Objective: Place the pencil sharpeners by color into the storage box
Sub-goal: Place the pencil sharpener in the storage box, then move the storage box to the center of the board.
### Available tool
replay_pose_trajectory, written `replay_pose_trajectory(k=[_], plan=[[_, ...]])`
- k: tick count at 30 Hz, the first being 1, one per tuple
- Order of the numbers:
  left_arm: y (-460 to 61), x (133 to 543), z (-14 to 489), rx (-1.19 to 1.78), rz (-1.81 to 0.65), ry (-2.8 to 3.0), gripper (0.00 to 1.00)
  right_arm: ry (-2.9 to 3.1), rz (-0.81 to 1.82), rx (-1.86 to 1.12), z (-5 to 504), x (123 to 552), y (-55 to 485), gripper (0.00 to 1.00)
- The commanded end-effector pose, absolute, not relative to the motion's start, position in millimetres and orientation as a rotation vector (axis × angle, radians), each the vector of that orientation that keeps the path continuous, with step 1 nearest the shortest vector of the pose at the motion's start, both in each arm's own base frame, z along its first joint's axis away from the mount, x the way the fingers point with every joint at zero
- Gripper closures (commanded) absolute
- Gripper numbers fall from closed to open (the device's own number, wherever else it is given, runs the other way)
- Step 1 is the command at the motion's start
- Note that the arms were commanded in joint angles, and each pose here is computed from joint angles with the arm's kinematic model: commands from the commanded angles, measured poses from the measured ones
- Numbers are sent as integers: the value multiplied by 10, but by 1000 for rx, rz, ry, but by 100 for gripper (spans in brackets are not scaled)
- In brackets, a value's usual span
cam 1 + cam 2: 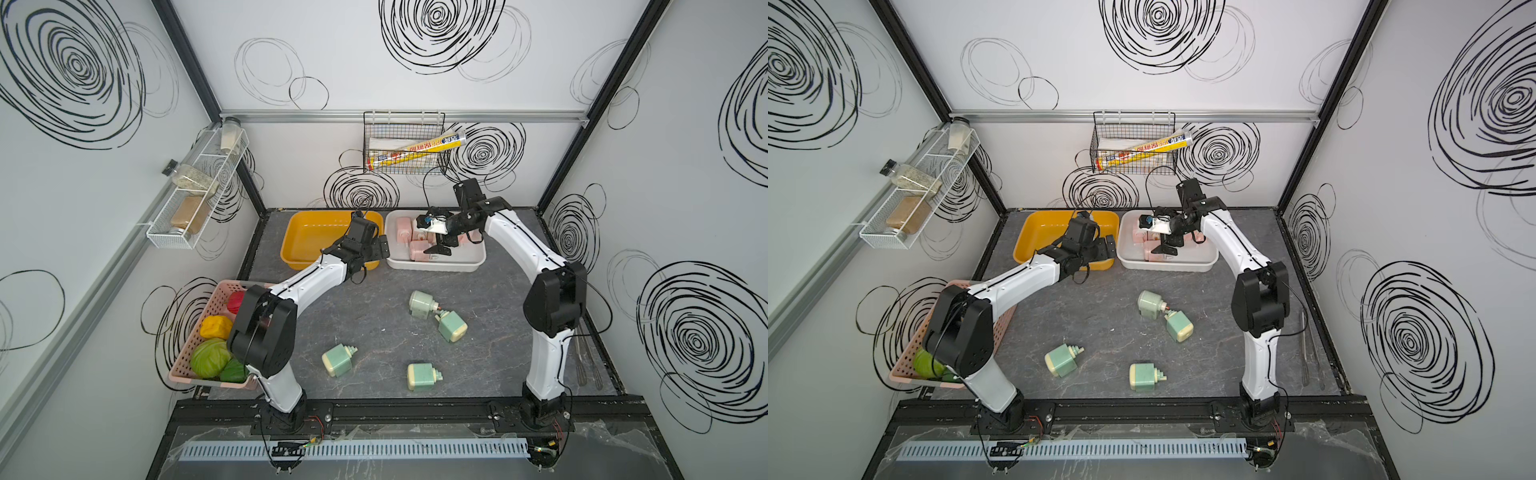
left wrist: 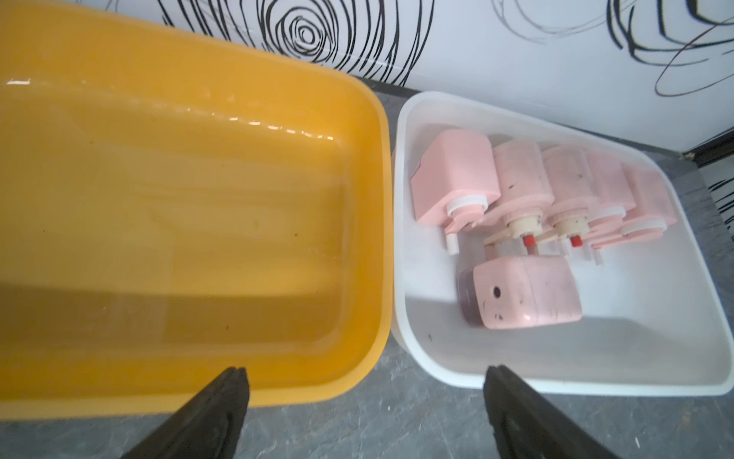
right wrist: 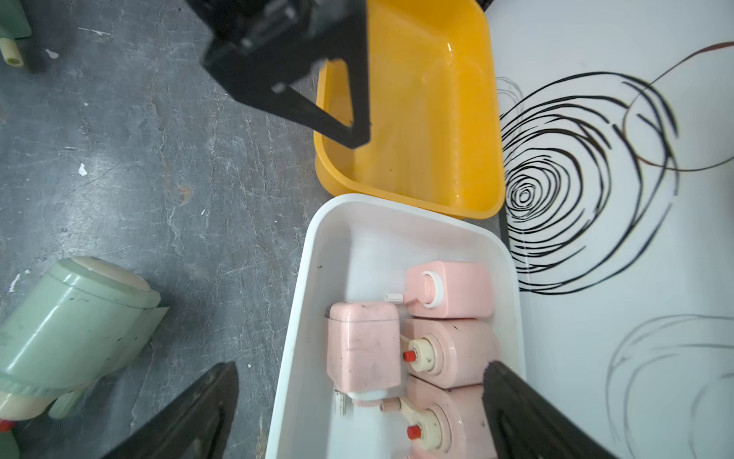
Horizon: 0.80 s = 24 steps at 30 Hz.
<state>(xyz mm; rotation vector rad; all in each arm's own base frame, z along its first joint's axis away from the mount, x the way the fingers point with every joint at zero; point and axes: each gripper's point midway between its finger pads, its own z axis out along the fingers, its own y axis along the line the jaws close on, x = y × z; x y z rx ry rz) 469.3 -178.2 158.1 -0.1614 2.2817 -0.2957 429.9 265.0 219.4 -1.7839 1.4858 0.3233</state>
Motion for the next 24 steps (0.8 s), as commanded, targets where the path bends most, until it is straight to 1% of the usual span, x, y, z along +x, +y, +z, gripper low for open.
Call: replay_pose_trajectory(k=[1,6,12,14,17,24], plan=[[-1956,4937,1643,-88,-335,2246,1,1515,255,-1575,2408,4434,2619,0],[-2097,5167,1555,-72,-347,2255,1,1641,221,-1179,2667,4594,2388,0],[-2172,5373,1414,-82,-287,2274,1,1858,156,-590,2630,4868,1842,0],[-2205,5432,1330,-83,-263,2288,1,1901,215,-422,2544,4875,1674,0],[-2222,5505,1185,-107,-210,2315,1,1992,349,-279,2320,4873,1562,0],[-2379,5585,1000,-107,-176,2352,1,2217,306,-14,1715,4955,1219,0]])
